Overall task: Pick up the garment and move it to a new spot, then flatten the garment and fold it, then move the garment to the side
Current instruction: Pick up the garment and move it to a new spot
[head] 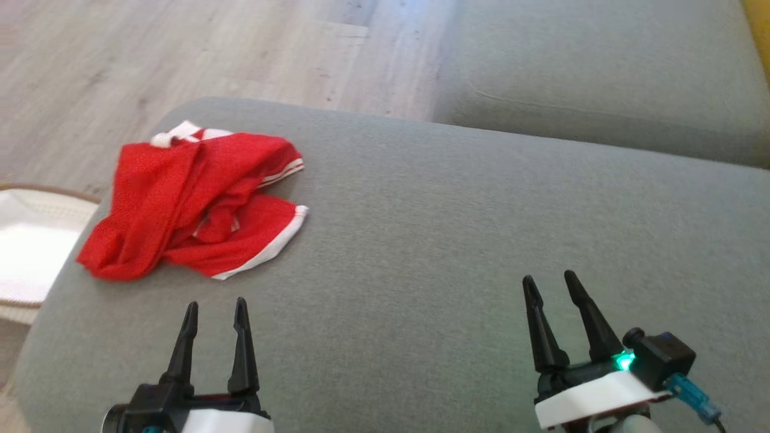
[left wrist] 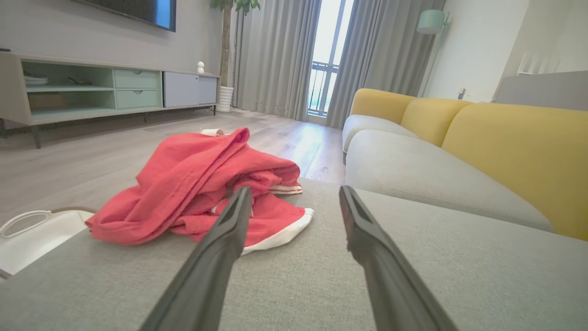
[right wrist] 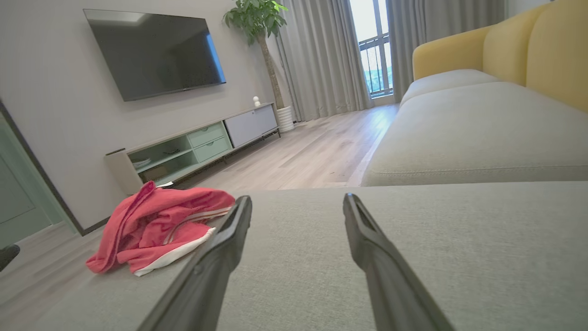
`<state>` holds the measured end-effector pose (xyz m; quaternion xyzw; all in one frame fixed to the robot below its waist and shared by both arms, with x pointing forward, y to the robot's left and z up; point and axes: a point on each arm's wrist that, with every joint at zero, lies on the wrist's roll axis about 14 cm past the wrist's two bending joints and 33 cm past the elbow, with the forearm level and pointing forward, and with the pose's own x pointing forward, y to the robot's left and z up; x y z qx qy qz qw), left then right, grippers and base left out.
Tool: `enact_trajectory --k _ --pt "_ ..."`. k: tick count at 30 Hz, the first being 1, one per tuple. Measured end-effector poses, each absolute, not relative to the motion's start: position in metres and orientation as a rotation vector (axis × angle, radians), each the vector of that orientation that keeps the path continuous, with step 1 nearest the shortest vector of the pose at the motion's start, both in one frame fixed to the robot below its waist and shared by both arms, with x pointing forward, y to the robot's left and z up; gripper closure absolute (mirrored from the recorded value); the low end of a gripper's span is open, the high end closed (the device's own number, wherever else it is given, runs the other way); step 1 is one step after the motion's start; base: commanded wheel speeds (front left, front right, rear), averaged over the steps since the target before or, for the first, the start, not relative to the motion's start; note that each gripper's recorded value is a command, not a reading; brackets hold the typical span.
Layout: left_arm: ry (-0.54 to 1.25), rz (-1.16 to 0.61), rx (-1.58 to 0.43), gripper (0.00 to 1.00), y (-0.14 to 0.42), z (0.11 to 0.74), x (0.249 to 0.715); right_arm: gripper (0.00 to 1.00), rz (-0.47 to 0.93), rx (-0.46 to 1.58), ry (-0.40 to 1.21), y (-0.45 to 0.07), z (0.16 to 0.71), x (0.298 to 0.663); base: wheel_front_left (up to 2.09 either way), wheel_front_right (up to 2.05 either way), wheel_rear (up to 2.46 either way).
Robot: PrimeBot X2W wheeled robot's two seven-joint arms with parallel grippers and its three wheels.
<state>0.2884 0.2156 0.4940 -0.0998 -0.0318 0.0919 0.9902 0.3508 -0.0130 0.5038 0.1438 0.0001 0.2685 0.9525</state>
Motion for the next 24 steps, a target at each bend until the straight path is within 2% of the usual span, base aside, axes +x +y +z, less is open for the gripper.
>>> enact_trajectory --k 10,24 --pt "-0.082 0.313 -0.192 0.0 0.248 0.492 0.254 0.0 0.688 0.298 0.029 0.031 0.504 0.337 0.0 0.0 0.0" --pt "-0.081 0.355 -0.184 0.0 0.263 0.493 0.251 0.0 0.685 0.307 0.035 0.031 0.502 0.341 0.0 0.0 0.0"
